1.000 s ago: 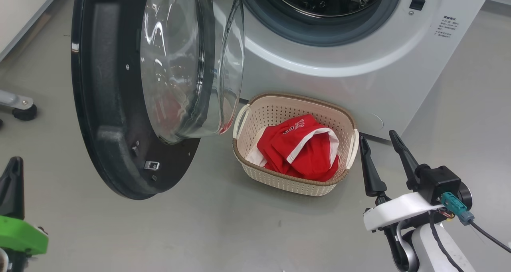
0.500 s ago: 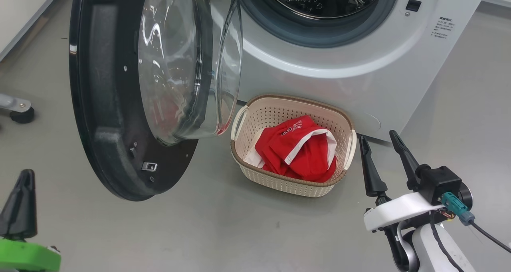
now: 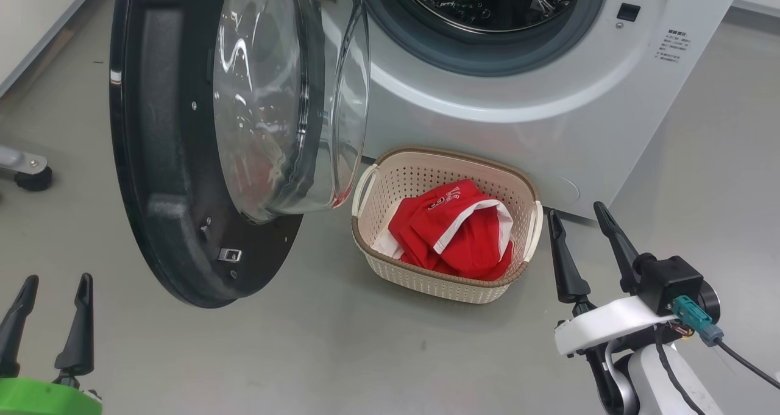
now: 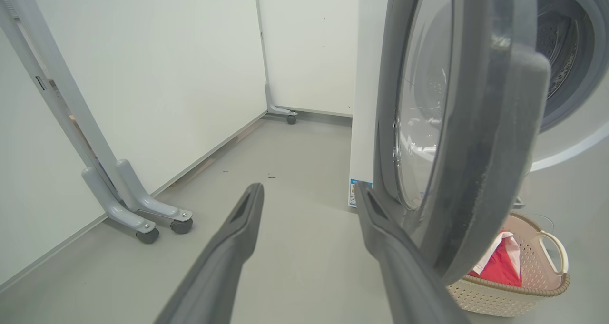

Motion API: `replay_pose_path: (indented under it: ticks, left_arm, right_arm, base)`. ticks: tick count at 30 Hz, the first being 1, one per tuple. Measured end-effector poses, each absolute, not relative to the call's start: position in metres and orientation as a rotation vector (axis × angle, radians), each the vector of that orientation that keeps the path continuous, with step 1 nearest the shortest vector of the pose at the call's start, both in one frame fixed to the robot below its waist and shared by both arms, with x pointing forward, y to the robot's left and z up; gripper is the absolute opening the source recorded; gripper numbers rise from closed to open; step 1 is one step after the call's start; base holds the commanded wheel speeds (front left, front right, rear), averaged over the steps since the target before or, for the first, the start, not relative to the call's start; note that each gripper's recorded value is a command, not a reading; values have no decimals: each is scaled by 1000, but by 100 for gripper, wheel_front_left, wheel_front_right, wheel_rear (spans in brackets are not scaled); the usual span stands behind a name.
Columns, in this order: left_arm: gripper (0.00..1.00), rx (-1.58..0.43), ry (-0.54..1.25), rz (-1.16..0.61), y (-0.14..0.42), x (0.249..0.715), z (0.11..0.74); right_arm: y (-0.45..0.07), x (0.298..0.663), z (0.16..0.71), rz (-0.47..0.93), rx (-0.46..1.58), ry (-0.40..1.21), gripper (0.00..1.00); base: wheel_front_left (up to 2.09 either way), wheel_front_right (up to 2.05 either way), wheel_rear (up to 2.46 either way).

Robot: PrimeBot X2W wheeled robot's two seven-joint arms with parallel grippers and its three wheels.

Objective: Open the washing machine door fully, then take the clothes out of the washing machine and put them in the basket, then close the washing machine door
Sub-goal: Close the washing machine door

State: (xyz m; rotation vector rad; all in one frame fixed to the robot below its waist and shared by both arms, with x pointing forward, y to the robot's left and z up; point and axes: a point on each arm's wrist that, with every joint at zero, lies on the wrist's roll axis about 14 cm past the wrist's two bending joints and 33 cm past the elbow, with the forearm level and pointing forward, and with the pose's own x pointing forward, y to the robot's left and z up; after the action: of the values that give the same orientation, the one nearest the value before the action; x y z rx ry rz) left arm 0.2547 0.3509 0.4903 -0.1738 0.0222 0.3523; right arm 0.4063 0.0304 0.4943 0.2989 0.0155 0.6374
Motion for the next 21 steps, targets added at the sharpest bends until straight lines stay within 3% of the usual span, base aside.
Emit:
replay_pose_path:
  ticks: [21]
  left_arm:
    - [100,-159,45,343,349,254,482]
  right_arm:
    - [29,404,490,633,301,29,100]
  base:
    - [0,0,0]
